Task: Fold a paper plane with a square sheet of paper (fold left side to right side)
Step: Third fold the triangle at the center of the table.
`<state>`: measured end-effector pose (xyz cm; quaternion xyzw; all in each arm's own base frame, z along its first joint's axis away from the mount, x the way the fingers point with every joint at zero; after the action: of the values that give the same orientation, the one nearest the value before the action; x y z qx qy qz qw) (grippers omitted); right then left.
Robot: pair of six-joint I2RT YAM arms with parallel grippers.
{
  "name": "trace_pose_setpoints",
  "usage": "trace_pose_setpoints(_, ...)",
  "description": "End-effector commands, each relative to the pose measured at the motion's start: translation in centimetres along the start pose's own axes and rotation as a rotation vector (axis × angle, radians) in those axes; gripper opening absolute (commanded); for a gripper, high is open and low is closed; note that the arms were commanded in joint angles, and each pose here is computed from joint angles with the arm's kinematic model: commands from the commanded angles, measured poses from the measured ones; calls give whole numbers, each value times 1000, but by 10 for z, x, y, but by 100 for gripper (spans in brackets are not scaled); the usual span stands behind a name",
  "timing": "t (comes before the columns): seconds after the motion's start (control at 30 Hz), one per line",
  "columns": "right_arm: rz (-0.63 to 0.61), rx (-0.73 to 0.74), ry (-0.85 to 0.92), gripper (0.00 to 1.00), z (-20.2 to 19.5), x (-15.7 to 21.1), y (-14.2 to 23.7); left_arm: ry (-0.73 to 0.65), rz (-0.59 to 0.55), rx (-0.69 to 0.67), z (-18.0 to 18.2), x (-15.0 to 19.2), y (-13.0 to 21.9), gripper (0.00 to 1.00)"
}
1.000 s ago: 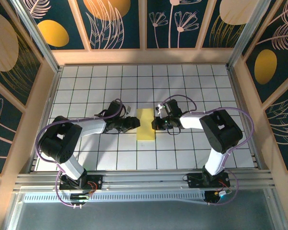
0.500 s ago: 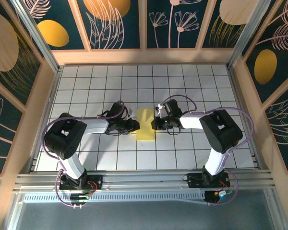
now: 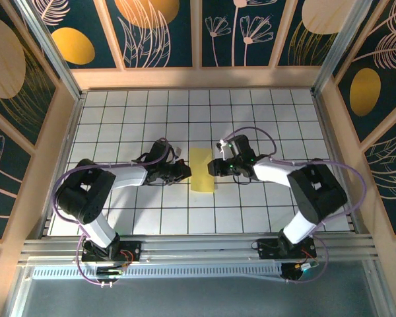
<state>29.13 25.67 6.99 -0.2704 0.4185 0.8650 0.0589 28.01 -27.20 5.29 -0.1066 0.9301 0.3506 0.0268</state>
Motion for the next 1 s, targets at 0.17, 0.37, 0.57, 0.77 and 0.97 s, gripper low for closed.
trace_pose_setpoints(0.17,-123,157,354,55,41,30,23,67,5,69,-17,6,7,0)
trace_pose_setpoints(0.37,-130,248,533,60,60,67,18,70,7,63,-16,7,7,0)
trace_pose_setpoints(0.57,-107,346,641,66,60,78,2,67,10,57,-15,7,6,0)
trace_pose_setpoints(0.77,-144,373,695,66,70,61,-11,63,9,48,-14,7,7,0)
trace_pose_setpoints(0.97,-171,374,725,58,79,49,-20,61,11,42,-13,8,8,0)
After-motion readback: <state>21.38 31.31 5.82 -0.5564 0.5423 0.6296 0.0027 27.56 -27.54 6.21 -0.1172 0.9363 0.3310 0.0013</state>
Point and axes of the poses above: each hand's point on the last joint's axis, 136 mm out from that joint toward the fingers, its own y axis back along the fingers, its own z axis along the line the jaws close on, x = y × z, the point moved 1 cm from there along y, back along the fingers, and after that the axes turned 2 degrees about -y, right-handed, at the moved point
